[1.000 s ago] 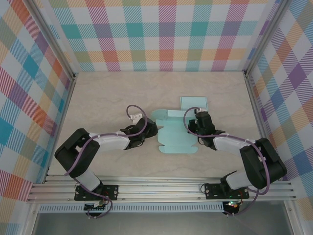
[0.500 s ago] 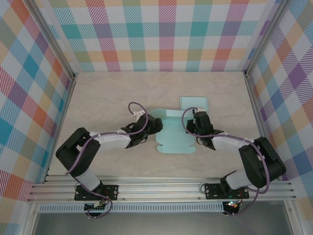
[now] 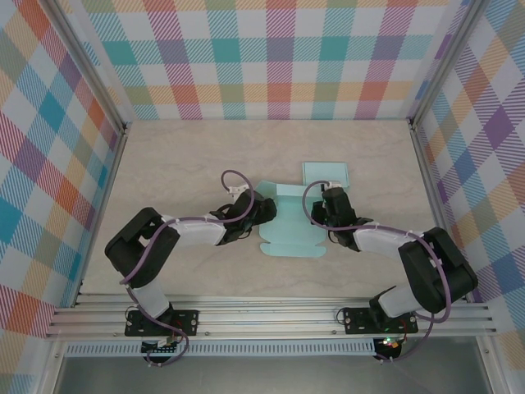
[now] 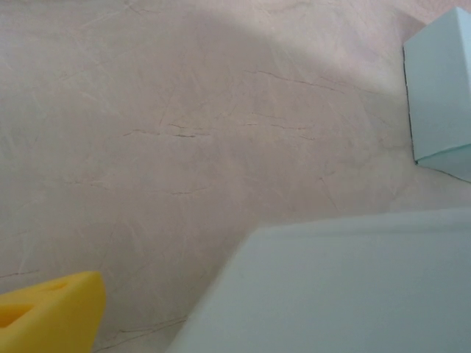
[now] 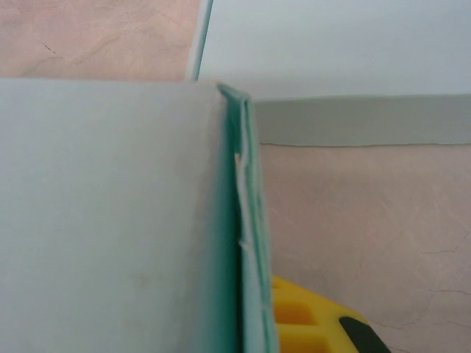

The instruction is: Fold the paper box

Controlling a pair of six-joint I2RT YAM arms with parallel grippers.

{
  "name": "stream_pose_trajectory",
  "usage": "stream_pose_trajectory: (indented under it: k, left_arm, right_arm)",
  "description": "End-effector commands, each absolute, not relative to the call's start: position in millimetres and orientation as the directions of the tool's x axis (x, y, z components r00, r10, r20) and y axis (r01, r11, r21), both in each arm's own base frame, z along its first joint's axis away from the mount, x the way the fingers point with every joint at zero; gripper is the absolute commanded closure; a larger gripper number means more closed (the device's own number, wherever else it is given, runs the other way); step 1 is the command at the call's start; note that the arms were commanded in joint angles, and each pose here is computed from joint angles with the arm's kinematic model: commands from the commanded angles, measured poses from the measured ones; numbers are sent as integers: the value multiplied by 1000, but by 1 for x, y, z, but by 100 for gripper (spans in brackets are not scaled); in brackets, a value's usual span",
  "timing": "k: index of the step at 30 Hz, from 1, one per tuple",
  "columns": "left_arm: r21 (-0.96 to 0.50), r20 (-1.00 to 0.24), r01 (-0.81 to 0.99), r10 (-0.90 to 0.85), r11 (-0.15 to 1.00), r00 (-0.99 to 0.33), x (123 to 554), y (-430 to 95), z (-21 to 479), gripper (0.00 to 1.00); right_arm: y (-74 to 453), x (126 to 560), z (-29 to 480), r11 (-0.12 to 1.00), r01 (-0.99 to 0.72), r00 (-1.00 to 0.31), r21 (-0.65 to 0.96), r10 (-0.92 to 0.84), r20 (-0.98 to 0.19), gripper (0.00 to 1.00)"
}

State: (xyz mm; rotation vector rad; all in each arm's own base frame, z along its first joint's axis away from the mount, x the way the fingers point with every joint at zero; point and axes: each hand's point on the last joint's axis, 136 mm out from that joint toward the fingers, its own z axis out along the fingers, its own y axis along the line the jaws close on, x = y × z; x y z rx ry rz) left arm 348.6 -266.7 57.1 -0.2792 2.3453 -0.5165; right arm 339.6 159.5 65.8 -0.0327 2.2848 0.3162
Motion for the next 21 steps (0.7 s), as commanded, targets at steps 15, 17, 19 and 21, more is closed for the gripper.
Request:
stream_pose_trajectory:
  k: [15, 17, 19, 21]
  left_arm:
    - [-495, -686, 116, -306, 861, -660, 285, -219, 147, 11]
    - [-466, -724, 122, -299, 876, -621, 282, -206, 164, 11]
    - [-399, -781, 87, -288, 913, -554, 285, -184, 184, 7]
    - [-318, -825, 2, -275, 948, -494, 291, -156, 196, 3]
  right_arm:
    - [170, 344, 79, 959, -151, -647, 240, 87, -757, 100]
    - [170, 343, 80, 958, -153, -645, 240, 87, -759, 100]
    - [170, 341, 82, 958, -159, -645, 237, 81, -760, 100]
    - [170, 341, 83, 958, -162, -644, 237, 79, -761, 100]
